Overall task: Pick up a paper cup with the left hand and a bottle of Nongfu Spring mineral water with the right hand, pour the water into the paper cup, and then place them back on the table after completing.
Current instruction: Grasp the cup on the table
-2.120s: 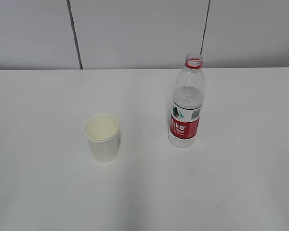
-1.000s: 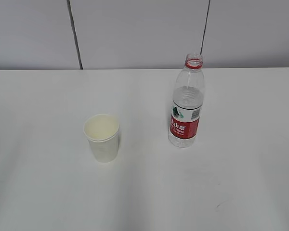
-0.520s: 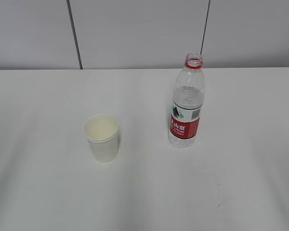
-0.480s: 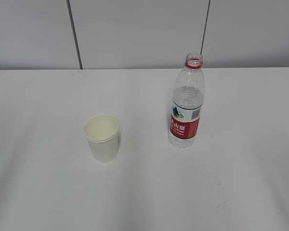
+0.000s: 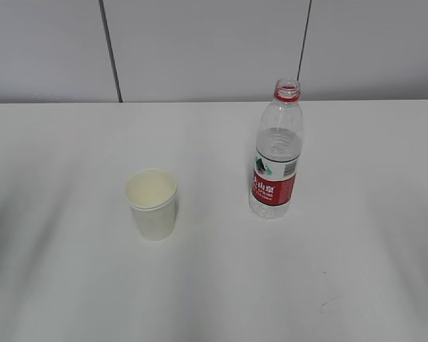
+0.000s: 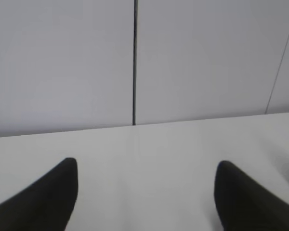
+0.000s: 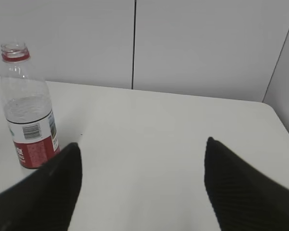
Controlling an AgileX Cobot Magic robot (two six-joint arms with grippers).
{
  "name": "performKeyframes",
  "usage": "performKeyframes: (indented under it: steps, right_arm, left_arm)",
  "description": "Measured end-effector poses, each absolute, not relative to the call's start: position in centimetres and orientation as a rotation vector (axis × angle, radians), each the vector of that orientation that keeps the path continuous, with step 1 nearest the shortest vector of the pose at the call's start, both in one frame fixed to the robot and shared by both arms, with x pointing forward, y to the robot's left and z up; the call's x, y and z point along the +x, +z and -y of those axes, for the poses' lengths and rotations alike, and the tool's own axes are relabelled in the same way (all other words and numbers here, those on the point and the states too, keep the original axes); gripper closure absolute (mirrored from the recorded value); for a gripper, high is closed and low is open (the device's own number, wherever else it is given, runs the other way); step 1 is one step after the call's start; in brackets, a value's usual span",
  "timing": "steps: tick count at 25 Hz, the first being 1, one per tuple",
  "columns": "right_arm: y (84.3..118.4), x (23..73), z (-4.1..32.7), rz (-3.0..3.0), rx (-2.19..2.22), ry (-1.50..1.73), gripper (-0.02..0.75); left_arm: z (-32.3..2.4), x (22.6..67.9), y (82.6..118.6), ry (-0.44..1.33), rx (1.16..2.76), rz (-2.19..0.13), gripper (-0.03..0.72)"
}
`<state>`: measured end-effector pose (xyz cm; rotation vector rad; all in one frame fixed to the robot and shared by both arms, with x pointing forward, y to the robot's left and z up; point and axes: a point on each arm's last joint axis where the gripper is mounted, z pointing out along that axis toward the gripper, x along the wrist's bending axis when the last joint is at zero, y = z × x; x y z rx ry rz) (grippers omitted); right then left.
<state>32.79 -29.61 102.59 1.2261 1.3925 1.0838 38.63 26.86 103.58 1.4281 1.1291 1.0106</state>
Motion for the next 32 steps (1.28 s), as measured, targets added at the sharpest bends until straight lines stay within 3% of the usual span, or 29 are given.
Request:
performKeyframes:
  steps: [20, 25, 32]
  right_arm:
    - [100.3, 38.0, 29.6, -1.481, 1.335, 1.015, 0.150]
    - [100.3, 38.1, 29.6, -1.475, 1.337, 1.019, 0.150]
    - [100.3, 38.1, 29.6, -1.474, 1.336, 1.020, 0.150]
  left_arm:
    - [-20.8, 44.2, 93.5, 0.786, 1.767, -1.107, 0.176]
    - [-19.6, 44.3, 91.1, 0.736, 1.876, -1.018, 0.176]
    - [-18.0, 44.8, 89.1, 0.706, 1.873, -0.843, 0.176]
